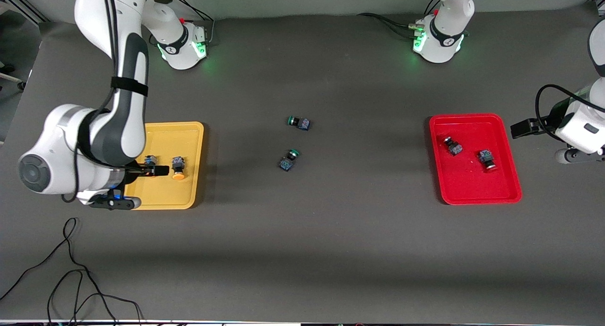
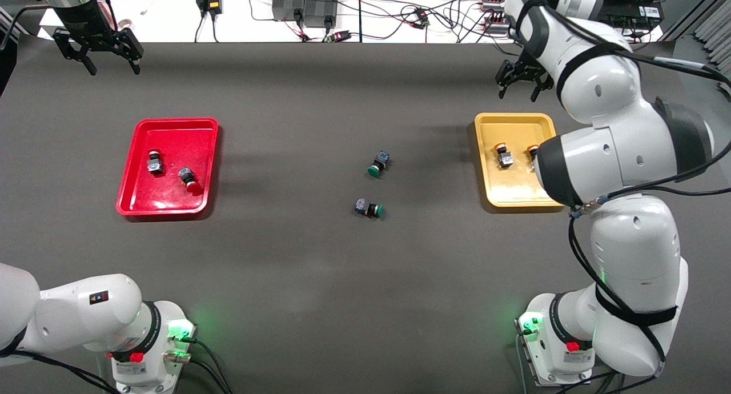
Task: Place red and yellow buttons in trays
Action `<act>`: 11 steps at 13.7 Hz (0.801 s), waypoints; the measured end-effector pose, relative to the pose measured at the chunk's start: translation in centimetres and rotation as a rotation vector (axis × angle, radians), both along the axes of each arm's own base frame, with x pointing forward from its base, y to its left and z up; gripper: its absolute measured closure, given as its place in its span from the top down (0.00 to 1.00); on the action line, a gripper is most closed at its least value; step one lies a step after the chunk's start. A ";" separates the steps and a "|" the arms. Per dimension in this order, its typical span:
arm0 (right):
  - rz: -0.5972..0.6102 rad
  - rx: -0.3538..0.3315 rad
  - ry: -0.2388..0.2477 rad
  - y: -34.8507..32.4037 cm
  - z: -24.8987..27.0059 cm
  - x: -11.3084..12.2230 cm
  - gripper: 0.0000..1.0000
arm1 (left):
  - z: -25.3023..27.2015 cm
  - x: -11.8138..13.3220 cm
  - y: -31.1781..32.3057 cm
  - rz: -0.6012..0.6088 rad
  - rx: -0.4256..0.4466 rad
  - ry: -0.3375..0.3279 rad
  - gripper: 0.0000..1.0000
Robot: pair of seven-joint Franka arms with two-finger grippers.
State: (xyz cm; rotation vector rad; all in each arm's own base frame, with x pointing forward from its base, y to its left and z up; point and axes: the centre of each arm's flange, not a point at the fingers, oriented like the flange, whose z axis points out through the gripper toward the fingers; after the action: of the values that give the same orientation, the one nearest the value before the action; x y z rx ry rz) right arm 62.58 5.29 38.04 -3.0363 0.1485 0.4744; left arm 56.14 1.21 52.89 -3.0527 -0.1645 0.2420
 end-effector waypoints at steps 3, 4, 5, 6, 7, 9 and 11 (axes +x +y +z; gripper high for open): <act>-0.002 0.006 -0.028 -1.3 2.7 -0.3 1.00 | 0.7 -1.1 -1.8 -0.020 -0.004 -0.003 1.00; 0.007 -0.003 -0.034 -1.8 3.8 -0.5 1.00 | 0.9 -1.7 -1.9 -0.015 -0.017 -0.002 1.00; 0.013 -0.012 -0.037 -2.0 5.0 -0.9 1.00 | 0.9 -2.4 -1.8 -0.008 -0.022 0.000 1.00; 0.013 -0.018 -0.038 -2.1 6.2 -1.2 1.00 | 0.9 -3.0 -1.5 0.000 -0.025 0.004 1.00; 0.009 -0.018 -0.040 -2.1 7.5 -1.7 1.00 | 0.7 -3.3 -1.2 0.006 -0.027 0.008 1.00; 0.012 0.000 -0.053 -3.0 10.2 -2.5 1.00 | -0.2 -3.4 -1.0 0.010 -0.030 0.024 1.00; 0.005 0.022 -0.083 -5.0 13.3 -3.7 1.00 | -0.6 -3.2 -1.0 0.009 -0.032 0.025 1.00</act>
State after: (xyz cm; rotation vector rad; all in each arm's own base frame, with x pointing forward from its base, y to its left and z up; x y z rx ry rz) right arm 58.91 0.33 51.33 -3.0294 0.1303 0.3475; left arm 52.99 0.21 52.25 -3.0801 -0.1739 0.2860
